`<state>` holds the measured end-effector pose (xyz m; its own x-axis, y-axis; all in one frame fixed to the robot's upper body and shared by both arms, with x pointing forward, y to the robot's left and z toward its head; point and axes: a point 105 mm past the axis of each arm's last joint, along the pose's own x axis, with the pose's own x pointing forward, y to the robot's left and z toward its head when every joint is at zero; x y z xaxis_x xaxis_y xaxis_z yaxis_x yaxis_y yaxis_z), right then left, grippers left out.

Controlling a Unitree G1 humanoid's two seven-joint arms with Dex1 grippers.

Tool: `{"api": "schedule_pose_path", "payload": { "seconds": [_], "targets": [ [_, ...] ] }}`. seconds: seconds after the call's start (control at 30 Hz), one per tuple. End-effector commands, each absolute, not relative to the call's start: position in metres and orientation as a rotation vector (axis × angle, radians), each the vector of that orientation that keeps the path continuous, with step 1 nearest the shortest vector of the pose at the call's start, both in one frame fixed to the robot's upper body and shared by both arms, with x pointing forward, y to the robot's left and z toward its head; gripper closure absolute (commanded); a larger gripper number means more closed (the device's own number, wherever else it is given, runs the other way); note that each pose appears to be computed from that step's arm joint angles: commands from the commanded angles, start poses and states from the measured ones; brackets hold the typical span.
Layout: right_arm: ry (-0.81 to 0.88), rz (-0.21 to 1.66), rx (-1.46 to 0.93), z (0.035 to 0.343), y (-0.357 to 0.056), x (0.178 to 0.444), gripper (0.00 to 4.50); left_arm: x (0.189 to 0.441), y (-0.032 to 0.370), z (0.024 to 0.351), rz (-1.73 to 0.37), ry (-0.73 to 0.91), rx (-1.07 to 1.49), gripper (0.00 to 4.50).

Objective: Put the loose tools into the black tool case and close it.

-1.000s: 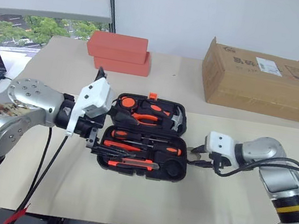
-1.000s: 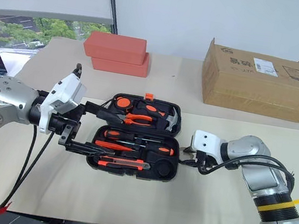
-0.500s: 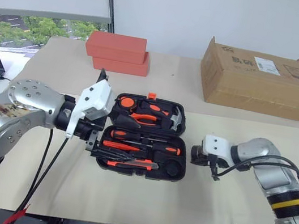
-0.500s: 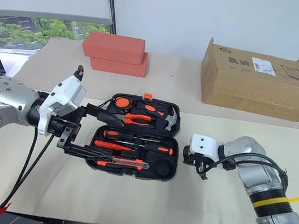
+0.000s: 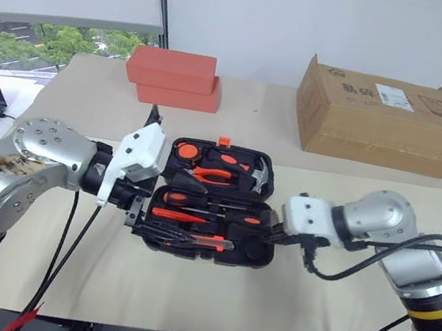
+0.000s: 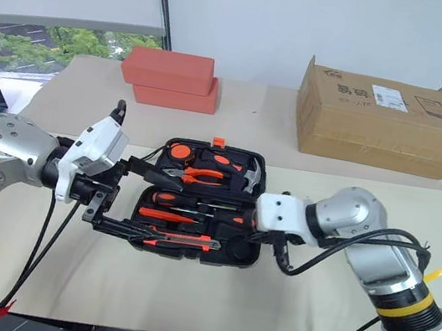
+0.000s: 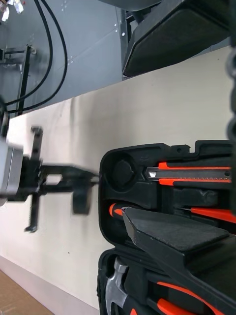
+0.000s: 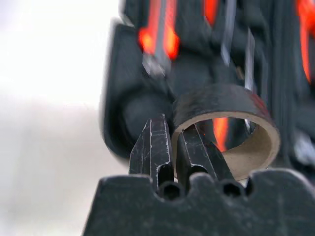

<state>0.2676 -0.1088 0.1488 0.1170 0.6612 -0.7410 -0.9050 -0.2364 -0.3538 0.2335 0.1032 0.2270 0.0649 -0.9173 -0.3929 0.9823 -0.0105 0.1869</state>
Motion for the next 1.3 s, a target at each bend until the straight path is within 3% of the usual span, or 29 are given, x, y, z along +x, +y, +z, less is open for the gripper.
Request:
{"api": "schedule_pose_path", "payload": {
  "seconds": [0.03, 0.17, 0.2, 0.37, 0.53, 0.6, 0.8, 0.97, 1.17, 1.3],
  "targets": [
    [0.346, 1.518, -1.051, 0.148, -0.109, 0.261, 4.45, 0.231, 0.106, 0.229, -1.511, 0.156, 0.486, 0.0],
    [0.373, 1.512, -1.071, 0.142, -0.113, 0.264, 4.45, 0.231, 0.107, 0.227, -1.506, 0.16, 0.486, 0.0],
    [0.373, 1.512, -1.073, 0.142, -0.113, 0.264, 3.89, 0.231, 0.107, 0.227, -1.505, 0.16, 0.485, 0.0],
    [0.392, 1.524, -1.081, 0.139, -0.115, 0.263, 2.42, 0.231, 0.108, 0.226, -1.501, 0.159, 0.486, 0.0],
    [0.395, 1.534, -1.073, 0.14, -0.115, 0.26, 0.53, 0.23, 0.11, 0.225, -1.497, 0.162, 0.483, 0.0],
    [0.362, 1.511, -1.029, 0.15, -0.115, 0.262, 0.06, 0.232, 0.113, 0.223, -1.484, 0.165, 0.48, 0.0],
    [0.249, 1.34, -0.842, 0.178, -0.122, 0.294, 0.06, 0.252, 0.124, 0.22, -1.388, 0.137, 0.379, 0.0],
    [0.169, 1.025, -0.483, 0.179, -0.141, 0.351, 0.06, 0.292, 0.149, 0.199, -1.186, 0.143, 0.188, 0.0],
    [0.199, 0.785, -0.172, 0.17, -0.157, 0.392, 0.06, 0.332, 0.175, 0.189, -1.005, 0.146, -0.043, 0.0],
    [0.313, 0.663, 0.072, 0.166, -0.166, 0.414, 0.06, 0.353, 0.188, 0.18, -0.947, 0.201, -0.113, 0.0]
  ]
}}
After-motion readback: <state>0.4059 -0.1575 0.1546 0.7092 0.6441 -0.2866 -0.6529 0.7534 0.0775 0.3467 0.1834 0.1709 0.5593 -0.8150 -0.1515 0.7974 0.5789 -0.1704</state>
